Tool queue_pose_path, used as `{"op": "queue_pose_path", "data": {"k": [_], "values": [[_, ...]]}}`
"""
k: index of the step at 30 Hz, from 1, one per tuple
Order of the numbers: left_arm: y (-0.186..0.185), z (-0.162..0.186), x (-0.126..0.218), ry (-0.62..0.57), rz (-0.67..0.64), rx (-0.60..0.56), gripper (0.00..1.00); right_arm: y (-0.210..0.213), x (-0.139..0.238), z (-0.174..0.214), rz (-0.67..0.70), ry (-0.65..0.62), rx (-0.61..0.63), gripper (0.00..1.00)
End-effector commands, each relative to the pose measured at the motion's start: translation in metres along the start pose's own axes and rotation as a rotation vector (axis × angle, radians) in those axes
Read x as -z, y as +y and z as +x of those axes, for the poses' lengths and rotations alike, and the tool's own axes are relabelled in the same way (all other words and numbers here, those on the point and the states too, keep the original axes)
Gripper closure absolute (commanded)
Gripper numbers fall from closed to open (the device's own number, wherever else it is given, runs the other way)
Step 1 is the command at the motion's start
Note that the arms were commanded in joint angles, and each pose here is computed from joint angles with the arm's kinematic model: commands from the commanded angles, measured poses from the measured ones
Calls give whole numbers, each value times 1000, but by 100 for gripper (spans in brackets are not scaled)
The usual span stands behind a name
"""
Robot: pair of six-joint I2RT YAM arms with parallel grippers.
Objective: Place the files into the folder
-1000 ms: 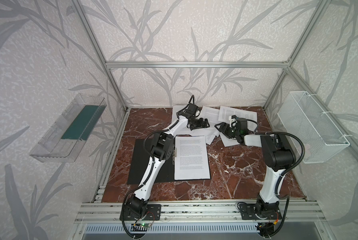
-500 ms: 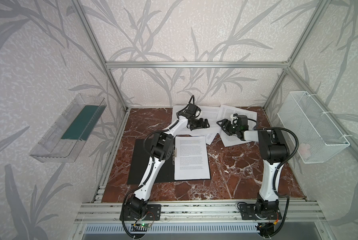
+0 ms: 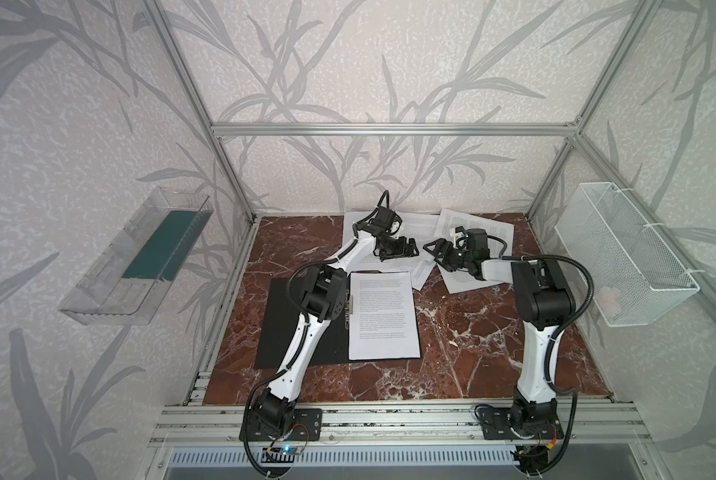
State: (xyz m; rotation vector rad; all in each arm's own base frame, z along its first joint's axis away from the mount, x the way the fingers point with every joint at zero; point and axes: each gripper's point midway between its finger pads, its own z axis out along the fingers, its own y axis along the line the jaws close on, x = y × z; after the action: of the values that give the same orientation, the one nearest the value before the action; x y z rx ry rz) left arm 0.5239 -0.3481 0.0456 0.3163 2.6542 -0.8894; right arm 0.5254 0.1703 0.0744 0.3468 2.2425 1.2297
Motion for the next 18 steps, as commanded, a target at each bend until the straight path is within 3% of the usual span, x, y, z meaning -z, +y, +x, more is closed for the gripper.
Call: {"op": "queue_pose_path", "data": {"k": [1, 10, 18], "values": [[42, 64, -30, 212, -85, 102, 3, 18, 4, -36, -47, -41, 67, 18], [44, 65, -29, 219, -84, 98, 3, 2, -9, -54, -38, -14, 15, 19], [43, 64, -29, 219, -77, 98, 3, -20, -6, -45, 36, 7, -55, 30]]}}
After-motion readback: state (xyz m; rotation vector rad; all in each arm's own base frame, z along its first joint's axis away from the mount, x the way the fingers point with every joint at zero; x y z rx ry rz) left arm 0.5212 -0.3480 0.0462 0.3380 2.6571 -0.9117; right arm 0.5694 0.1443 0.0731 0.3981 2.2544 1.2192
